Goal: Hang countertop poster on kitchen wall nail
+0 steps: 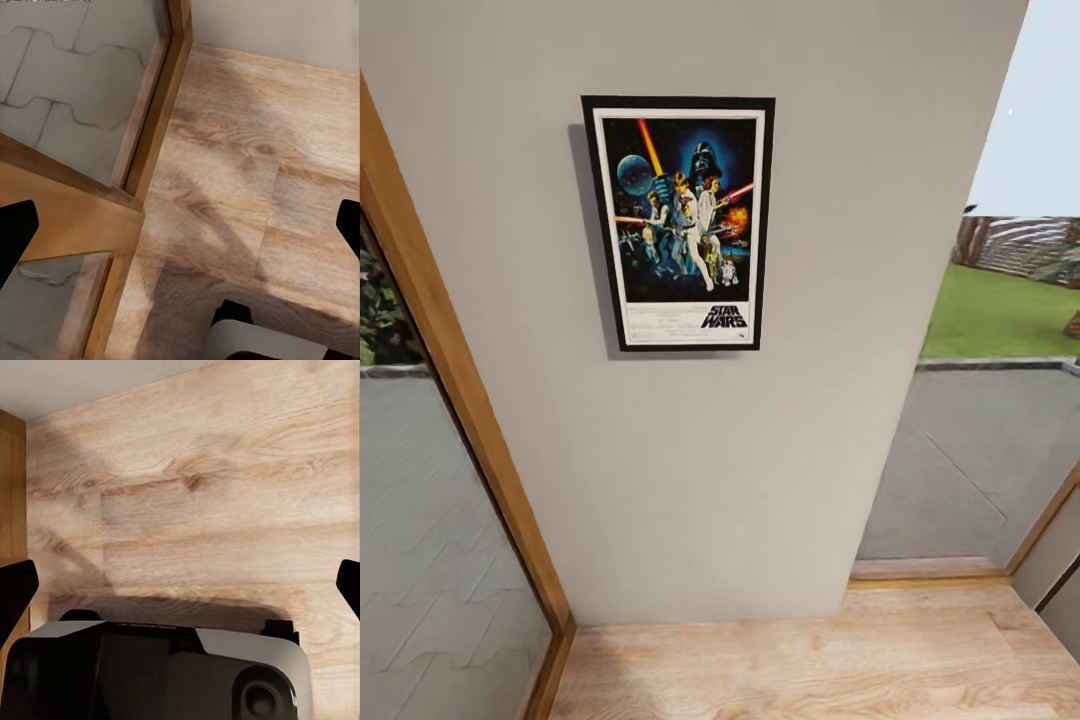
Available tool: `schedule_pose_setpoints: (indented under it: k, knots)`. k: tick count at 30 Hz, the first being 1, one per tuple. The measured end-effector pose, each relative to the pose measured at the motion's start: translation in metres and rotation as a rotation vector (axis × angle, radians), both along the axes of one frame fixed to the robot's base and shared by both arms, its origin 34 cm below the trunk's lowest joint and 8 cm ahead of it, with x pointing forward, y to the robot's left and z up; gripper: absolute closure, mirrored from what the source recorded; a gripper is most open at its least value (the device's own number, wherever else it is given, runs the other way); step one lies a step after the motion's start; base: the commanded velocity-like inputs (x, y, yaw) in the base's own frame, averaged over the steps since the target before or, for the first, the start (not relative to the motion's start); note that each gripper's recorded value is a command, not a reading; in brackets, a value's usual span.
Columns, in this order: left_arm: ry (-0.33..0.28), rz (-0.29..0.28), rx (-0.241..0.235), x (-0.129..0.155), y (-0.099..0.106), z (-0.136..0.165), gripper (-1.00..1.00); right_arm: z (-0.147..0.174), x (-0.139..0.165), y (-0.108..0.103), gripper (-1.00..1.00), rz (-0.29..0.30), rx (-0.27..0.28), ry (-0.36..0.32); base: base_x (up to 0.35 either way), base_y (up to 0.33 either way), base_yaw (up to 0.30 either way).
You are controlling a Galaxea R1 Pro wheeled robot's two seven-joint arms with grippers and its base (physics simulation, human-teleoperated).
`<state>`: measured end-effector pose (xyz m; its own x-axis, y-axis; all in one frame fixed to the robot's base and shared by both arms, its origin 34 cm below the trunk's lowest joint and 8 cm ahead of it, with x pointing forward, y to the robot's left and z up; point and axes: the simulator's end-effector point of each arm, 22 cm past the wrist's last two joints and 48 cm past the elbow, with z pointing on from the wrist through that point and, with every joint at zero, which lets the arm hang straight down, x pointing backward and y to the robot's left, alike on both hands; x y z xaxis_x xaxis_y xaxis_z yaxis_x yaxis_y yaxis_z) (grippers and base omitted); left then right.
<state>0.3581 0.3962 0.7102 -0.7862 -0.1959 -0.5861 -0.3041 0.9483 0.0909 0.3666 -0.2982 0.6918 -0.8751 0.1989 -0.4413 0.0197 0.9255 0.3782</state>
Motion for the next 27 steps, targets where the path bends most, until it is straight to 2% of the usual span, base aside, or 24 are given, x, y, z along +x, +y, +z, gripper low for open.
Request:
schedule_pose_setpoints:
  k: [6, 8, 13, 14, 15, 16, 20, 22, 27]
  knots:
    - [-0.008, 0.0, 0.0, 0.002, 0.0, 0.002, -1.0, 0.0, 0.0, -0.002, -1.0, -0.007, -0.005, 0.0, 0.0, 0.0, 0.0]
    - [-0.009, 0.0, 0.0, 0.003, 0.0, 0.002, -1.0, -0.005, -0.008, 0.0, -1.0, -0.016, -0.012, 0.021, 0.0, 0.0, 0.0]
    - [-0.009, -0.001, 0.0, 0.003, 0.0, 0.002, -1.0, -0.029, -0.05, 0.005, -1.0, -0.057, -0.036, 0.126, 0.0, 0.0, 0.0]
    - [-0.009, -0.001, 0.0, 0.003, 0.0, 0.002, -1.0, -0.039, -0.077, 0.006, -1.0, -0.069, -0.04, 0.187, 0.0, 0.0, 0.0]
    - [-0.009, -0.001, 0.0, 0.003, 0.0, 0.002, -1.0, -0.039, -0.077, 0.006, -1.0, -0.072, -0.04, 0.189, 0.0, 0.0, 0.0]
    - [-0.009, -0.001, 0.0, 0.003, 0.0, 0.002, -1.0, -0.047, -0.104, 0.007, -1.0, -0.078, -0.042, 0.249, 0.0, 0.0, 0.0]
    - [-0.01, 0.0, 0.0, 0.003, 0.0, 0.002, -1.0, -0.056, -0.145, 0.008, -1.0, -0.093, -0.042, 0.34, 0.0, 0.0, 0.0]
    - [-0.01, 0.0, 0.0, 0.003, 0.0, 0.002, -1.0, -0.058, -0.157, 0.008, -1.0, -0.099, -0.042, 0.368, 0.0, 0.0, 0.0]
    - [-0.008, 0.0, 0.0, 0.002, 0.0, 0.002, -1.0, -0.059, -0.166, 0.009, -1.0, -0.102, -0.042, 0.387, 0.0, 0.0, 0.0]
